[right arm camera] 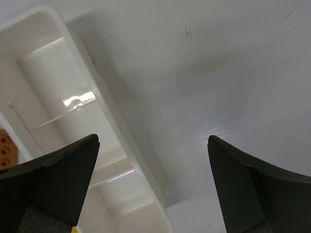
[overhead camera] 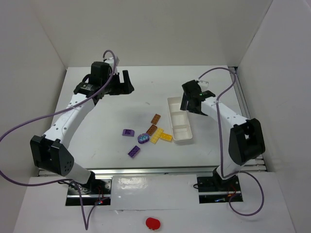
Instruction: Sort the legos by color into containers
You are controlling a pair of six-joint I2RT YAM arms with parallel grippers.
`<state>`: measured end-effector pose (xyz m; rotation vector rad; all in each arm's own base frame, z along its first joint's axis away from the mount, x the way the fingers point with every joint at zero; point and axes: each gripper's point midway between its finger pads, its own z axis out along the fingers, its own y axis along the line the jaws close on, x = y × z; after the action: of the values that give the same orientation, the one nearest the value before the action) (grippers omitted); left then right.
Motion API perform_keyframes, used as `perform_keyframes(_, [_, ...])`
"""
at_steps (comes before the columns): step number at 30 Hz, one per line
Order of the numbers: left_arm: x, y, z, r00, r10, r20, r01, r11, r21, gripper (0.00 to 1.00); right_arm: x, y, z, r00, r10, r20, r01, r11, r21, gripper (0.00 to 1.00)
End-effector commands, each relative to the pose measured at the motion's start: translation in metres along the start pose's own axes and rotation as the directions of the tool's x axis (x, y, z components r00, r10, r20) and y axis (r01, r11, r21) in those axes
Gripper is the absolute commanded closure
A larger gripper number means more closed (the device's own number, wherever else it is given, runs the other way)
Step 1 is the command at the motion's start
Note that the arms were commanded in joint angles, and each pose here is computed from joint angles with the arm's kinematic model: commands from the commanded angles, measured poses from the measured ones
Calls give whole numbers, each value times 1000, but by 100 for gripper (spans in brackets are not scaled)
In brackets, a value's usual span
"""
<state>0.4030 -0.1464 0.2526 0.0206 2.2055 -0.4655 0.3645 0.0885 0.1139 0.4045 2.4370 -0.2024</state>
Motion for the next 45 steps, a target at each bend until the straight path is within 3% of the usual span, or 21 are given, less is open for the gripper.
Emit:
perform_keyframes(1, [0, -3, -4, 999, 31, -12, -30, 999, 9, 0, -36, 13, -40, 985, 82, 149, -65, 991, -116, 0])
perform_keyframes(7, [7, -15, -5, 999, 32, -28, -30, 996, 85, 0, -35, 41, -62, 980, 22, 197, 14, 984, -177, 0])
perform_keyframes(14, [12, -1, 3, 999, -4, -48, 5, 1000, 10, 5, -13, 90, -76, 982, -83, 168, 124, 961, -246, 2])
perform_keyframes(18, [11, 8, 3, 999, -27, -38, 25, 998, -51, 7, 9, 135, -98, 977, -148, 156, 198, 903, -381, 15])
perform_keyframes(20, [18, 14, 5, 996, -33, -77, 27, 996, -86, 4, 31, 161, -108, 968, -205, 148, 250, 858, -449, 25])
perform_keyframes(23, [18, 28, 4, 996, -35, -83, 21, 986, -165, 1, 55, 179, -98, 961, -248, 121, 276, 850, -450, 33])
perform_keyframes(26, [20, 42, 1, 995, -61, -77, 39, 967, -250, 0, 69, 190, -79, 960, -264, 89, 277, 861, -426, 34])
perform_keyframes(32, [26, 40, -1, 992, -86, -89, 62, 967, -246, 0, 89, 206, -36, 970, -242, -16, 219, 902, -372, 16])
perform_keyframes(34, [26, 39, -1, 992, -87, -92, 63, 969, -238, 0, 97, 209, -19, 973, -225, -44, 196, 916, -350, 15])
perform_keyframes(41, [26, 41, -2, 994, -67, -86, 45, 969, -242, 0, 99, 215, 16, 974, -219, -51, 197, 941, -274, 16])
perform_keyframes(45, [25, 43, -3, 995, -56, -86, 33, 968, -249, 0, 102, 220, 27, 975, -213, -59, 189, 942, -278, 24])
